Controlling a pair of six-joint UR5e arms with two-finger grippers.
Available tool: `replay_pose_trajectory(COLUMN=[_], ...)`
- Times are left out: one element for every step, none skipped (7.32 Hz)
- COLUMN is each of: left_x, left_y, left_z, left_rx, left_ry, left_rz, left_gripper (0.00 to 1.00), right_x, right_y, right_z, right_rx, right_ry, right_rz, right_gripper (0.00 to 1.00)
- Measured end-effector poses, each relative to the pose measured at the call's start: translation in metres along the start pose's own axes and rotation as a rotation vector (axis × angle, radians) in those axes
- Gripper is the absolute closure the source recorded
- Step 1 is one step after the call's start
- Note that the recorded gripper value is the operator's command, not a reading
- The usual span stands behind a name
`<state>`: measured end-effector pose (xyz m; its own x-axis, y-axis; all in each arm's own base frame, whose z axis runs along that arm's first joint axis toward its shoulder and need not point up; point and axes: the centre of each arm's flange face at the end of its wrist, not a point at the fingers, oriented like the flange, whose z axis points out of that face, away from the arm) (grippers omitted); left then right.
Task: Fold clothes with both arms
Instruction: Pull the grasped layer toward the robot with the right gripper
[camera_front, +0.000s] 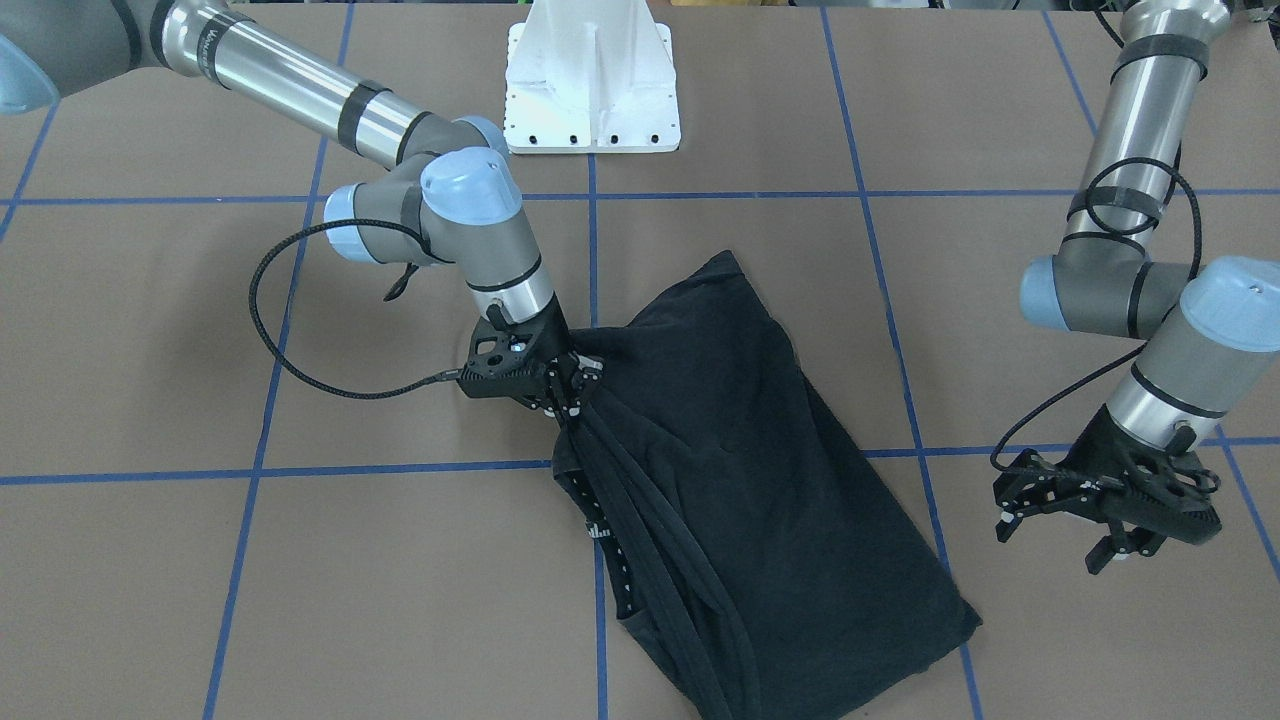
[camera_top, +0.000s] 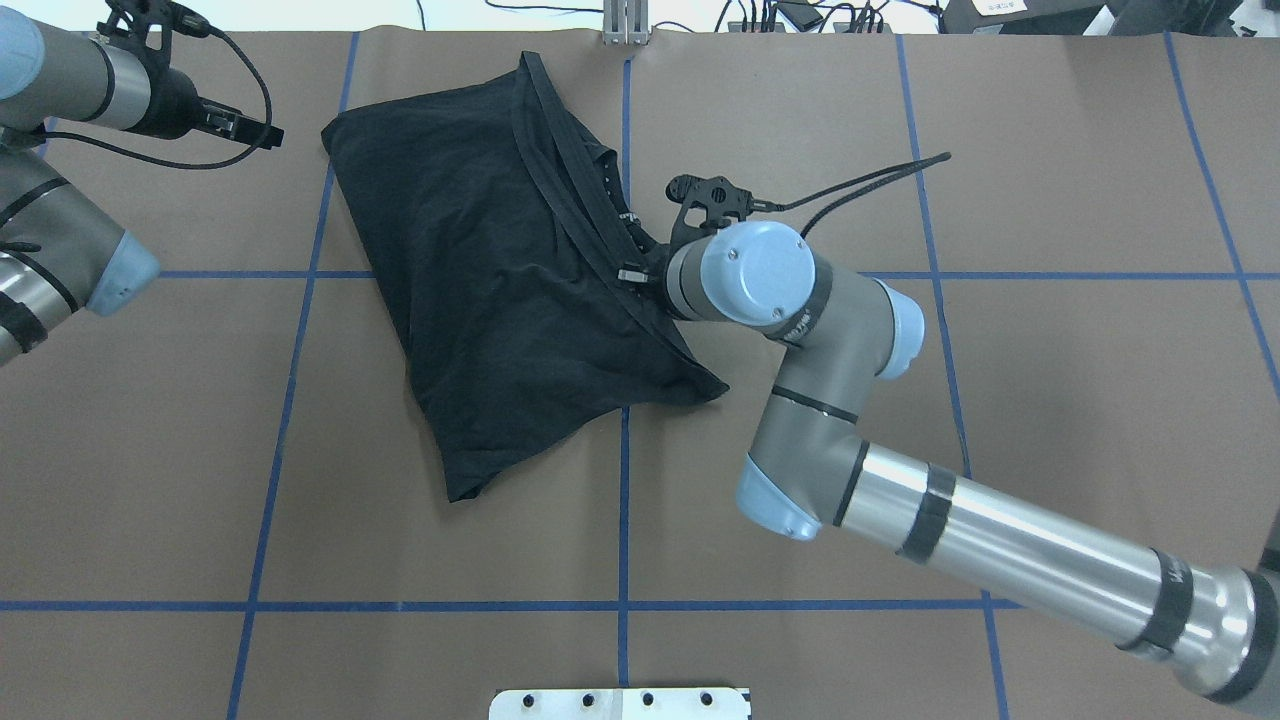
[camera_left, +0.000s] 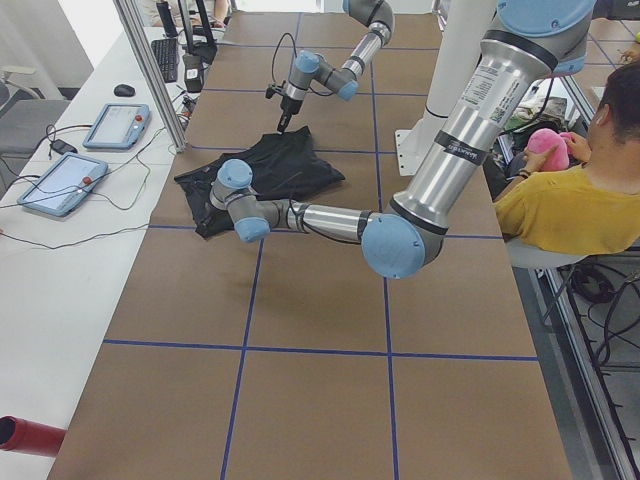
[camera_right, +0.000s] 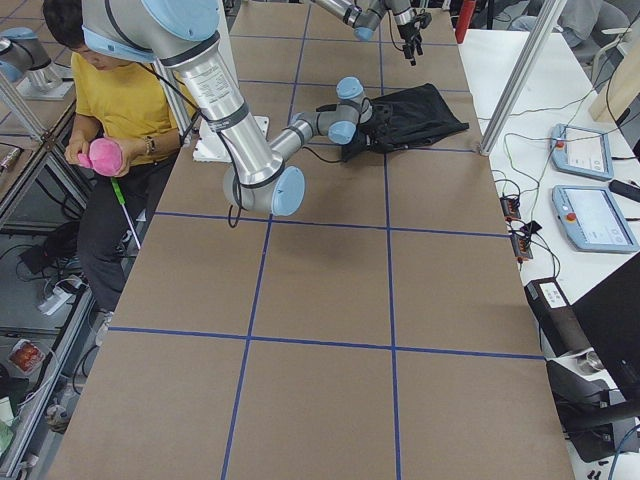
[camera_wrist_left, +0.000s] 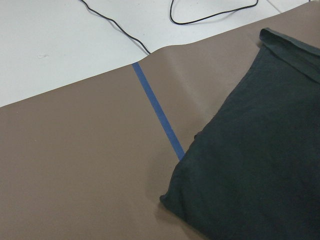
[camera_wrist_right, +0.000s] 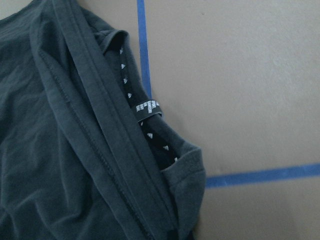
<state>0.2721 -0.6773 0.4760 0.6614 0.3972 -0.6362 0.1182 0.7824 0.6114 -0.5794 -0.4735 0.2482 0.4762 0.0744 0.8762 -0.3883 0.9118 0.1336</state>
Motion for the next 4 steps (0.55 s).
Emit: replay_pose_trajectory(left_x=[0.0, 0.001, 0.002, 0.002], left_y=[0.0, 0.0, 0.0, 0.0], left_z=[0.0, 0.001, 0.001, 0.001], left_rx=[0.0, 0.0, -0.001, -0.001], left_ry=[0.0, 0.001, 0.002, 0.002], left_rz=[-0.004, -0.013, -0.021, -0.024], left_gripper=[0.0, 0.0, 0.0, 0.0], right_x=[0.007, 0.009, 0.011, 0.012], right_y=[0.037, 0.069, 0.092, 0.104], right_z=[-0.019, -0.033, -0.038, -0.04], right_rx=[-0.004, -0.005, -0.003, -0.002], right_ry=[-0.004, -0.003, 0.0, 0.002], right_rz=[-0.012, -0.016, -0.023, -0.027], right_gripper=[1.0, 1.0, 1.0, 0.73])
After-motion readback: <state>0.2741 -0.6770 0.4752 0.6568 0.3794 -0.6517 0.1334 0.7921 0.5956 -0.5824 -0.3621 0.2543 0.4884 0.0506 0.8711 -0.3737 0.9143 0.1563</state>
